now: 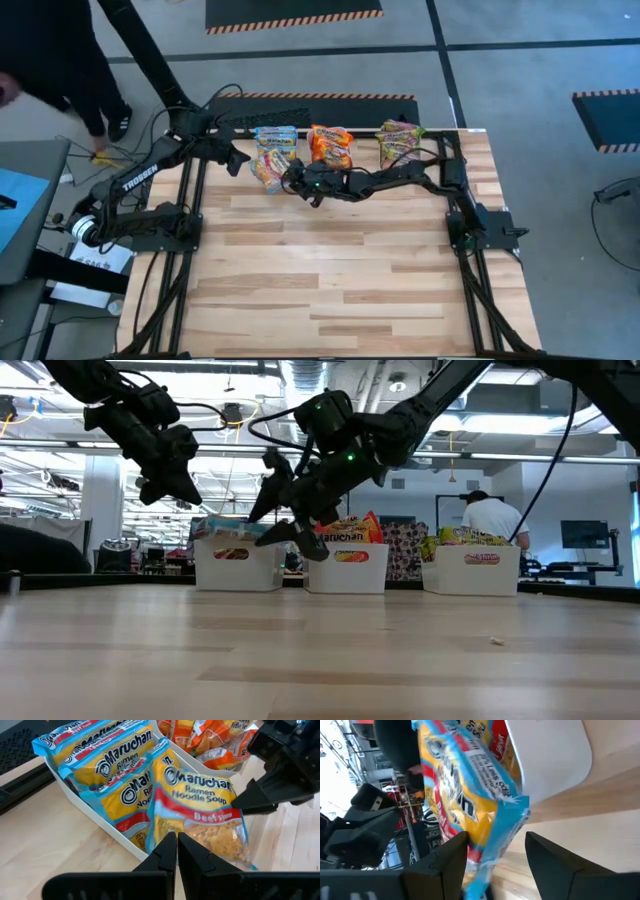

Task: Sort Maruchan noodles
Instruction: Put the blue noodle pack into the left white bin

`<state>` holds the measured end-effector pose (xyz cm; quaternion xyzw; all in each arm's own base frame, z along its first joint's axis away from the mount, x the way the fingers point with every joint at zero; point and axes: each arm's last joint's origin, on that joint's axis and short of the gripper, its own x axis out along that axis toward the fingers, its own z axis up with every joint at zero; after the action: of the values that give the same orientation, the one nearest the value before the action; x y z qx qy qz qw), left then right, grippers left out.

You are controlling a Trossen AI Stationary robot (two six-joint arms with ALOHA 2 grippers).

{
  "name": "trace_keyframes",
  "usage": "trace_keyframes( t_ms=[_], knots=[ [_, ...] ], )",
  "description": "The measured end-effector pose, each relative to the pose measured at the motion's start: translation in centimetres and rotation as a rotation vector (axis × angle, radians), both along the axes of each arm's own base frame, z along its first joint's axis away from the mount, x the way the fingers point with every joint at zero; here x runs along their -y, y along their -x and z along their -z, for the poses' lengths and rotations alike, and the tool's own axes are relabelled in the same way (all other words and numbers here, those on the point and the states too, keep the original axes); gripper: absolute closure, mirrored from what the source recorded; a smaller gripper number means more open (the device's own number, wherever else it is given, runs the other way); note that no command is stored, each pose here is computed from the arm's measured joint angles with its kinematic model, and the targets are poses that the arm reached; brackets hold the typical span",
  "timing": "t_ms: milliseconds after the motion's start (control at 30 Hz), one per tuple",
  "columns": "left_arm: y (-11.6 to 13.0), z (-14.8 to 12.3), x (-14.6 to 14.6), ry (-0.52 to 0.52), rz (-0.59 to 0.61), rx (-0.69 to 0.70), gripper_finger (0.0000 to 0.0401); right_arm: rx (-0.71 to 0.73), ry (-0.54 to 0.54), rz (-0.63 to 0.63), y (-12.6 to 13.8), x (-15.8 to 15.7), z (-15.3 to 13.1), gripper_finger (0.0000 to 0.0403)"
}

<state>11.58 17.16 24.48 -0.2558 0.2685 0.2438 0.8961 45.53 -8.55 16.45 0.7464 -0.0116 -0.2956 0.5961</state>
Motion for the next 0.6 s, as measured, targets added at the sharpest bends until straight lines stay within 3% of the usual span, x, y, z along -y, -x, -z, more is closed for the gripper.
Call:
trace_keyframes(
  t_ms=[600],
  knots=[
    [0.1, 0.2, 0.1, 0.020, 0.001, -0.011, 0.0401, 0.073, 0.048, 0.018, -0.3, 1.4, -0.3, 0.0179]
  ],
)
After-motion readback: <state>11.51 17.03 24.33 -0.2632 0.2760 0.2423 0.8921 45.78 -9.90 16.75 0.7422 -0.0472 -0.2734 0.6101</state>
